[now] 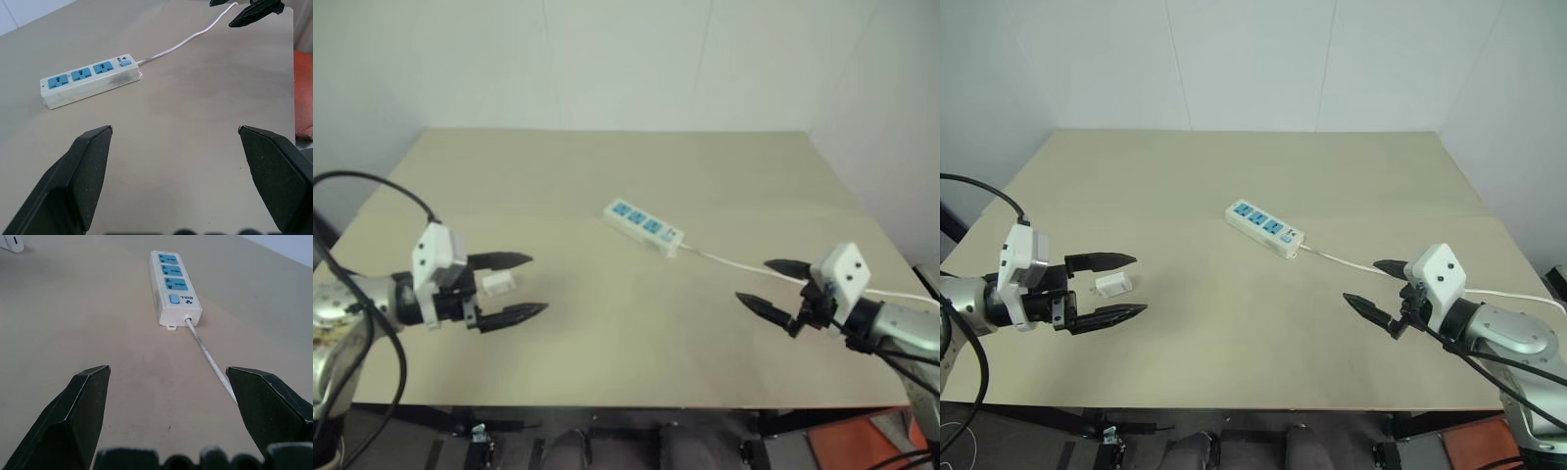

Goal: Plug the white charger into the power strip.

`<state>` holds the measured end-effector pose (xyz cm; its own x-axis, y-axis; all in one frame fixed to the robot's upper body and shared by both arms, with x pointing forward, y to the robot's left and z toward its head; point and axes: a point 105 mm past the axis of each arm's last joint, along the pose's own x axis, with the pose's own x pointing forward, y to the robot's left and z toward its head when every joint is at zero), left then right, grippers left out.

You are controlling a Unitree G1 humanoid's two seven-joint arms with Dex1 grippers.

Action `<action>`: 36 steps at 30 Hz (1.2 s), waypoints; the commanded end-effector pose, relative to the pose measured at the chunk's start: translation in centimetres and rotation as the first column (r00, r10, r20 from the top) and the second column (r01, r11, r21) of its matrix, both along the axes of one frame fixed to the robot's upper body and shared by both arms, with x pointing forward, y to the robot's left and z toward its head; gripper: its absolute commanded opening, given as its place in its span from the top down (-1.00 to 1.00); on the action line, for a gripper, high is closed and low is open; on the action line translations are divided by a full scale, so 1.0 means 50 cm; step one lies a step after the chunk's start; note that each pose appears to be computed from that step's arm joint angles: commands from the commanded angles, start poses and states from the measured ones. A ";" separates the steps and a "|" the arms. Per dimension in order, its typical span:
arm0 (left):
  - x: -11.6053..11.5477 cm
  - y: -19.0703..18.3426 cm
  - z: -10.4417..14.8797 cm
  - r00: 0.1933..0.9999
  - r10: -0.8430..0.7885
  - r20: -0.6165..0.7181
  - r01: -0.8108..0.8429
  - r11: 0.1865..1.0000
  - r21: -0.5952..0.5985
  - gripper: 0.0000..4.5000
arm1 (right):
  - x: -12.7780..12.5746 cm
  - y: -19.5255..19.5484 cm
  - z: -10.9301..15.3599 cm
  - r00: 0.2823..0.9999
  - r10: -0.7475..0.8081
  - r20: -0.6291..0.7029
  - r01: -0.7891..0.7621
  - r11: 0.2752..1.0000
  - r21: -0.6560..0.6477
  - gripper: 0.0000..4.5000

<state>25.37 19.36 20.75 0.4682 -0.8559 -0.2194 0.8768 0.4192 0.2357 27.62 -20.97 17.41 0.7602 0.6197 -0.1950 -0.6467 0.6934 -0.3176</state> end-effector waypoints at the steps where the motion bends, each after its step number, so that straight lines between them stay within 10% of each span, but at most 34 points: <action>1: -0.002 -0.007 0.017 0.999 -0.021 0.031 0.021 1.000 0.005 -1.00 | -0.001 0.006 0.027 0.999 0.008 0.050 -0.007 1.000 -0.006 -0.99; 14: 0.002 -0.002 0.015 0.999 -0.012 0.033 0.012 1.000 0.005 -1.00 | 0.026 0.017 0.025 0.997 -0.029 0.075 0.027 0.999 0.024 -0.99; 25: 0.014 -0.004 0.025 0.998 -0.023 0.056 0.022 1.000 0.004 -1.00 | 0.234 0.121 -0.039 0.997 -0.044 0.069 0.031 0.982 0.187 -0.99; 36: 0.008 0.000 0.031 0.997 -0.022 0.070 0.022 1.000 0.013 -1.00 | 0.326 0.162 -0.087 0.994 -0.100 0.047 0.088 0.974 0.206 -0.99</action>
